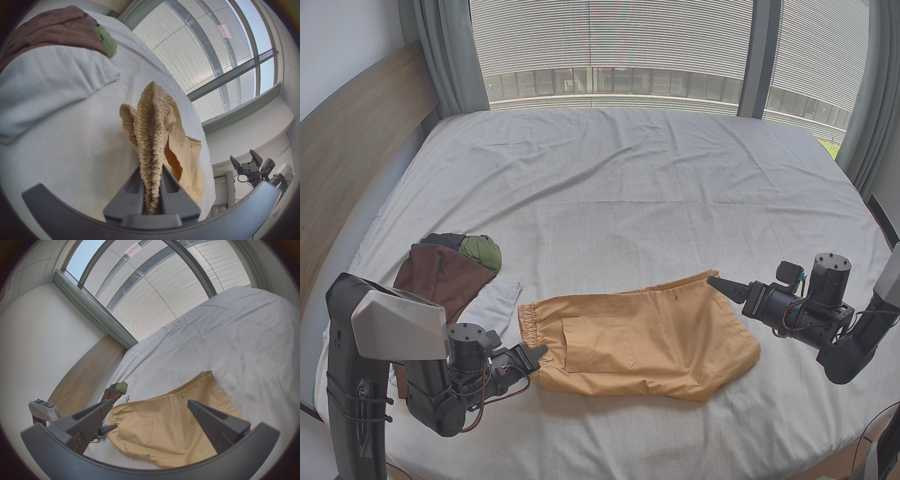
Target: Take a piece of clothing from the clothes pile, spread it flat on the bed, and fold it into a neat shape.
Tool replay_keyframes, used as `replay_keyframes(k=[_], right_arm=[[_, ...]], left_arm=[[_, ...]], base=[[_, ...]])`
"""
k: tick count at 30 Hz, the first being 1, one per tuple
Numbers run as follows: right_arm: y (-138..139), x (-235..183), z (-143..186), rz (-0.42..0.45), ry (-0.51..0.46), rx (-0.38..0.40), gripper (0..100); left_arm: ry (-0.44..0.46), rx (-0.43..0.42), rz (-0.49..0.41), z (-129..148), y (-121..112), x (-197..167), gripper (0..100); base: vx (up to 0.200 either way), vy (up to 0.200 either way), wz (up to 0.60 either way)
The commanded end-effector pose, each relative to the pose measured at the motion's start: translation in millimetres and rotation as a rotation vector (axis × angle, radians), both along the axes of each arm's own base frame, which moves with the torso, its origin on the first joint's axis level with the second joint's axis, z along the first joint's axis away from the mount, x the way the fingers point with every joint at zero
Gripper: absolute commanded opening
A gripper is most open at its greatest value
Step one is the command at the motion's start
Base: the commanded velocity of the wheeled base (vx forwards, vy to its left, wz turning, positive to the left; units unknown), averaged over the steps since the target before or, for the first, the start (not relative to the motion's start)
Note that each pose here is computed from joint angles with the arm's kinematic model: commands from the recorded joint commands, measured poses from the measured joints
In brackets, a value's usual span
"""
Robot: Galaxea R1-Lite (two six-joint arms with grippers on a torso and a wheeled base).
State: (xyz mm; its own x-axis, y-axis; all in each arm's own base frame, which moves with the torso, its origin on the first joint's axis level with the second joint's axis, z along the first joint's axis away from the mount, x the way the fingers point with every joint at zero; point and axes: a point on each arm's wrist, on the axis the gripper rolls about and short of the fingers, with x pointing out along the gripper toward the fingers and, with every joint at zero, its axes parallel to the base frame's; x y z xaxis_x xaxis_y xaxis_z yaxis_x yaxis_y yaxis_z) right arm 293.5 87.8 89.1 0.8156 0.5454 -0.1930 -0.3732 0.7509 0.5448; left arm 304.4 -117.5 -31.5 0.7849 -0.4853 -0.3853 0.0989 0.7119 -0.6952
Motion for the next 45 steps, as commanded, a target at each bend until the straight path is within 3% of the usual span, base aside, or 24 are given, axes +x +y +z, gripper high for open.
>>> replay_keyframes(k=[1, 10, 22, 33, 45], right_arm=[[0.6, -0.4, -1.9, 0.003, 0.007, -0.002, 100], [3.8, -2.7, -4.3, 0.015, 0.017, -0.005, 100], [5.5, -2.0, -8.5, 0.019, 0.032, -0.007, 100], [6.2, -2.7, -3.9, 0.021, -0.017, 0.005, 100], [5.0, -4.0, 0.6, 0.023, -0.041, 0.011, 100]], left_arm=[[-0.004, 0.029, 0.026, 7.0, 14.8, -6.4, 0], [0.012, 0.08, 0.068, 9.4, 38.0, -15.0, 0], [0.011, 0.088, 0.092, 15.5, 49.8, -19.9, 0], [-0.125, 0.038, 0.036, 55.6, 29.6, -22.7, 0], [-0.213, 0.009, -0.054, 69.9, -11.6, -21.4, 0]], base=[[0.0, 0.0, 0.0], [0.0, 0.0, 0.0], [0.0, 0.0, 0.0], [0.0, 0.0, 0.0], [0.0, 0.0, 0.0]])
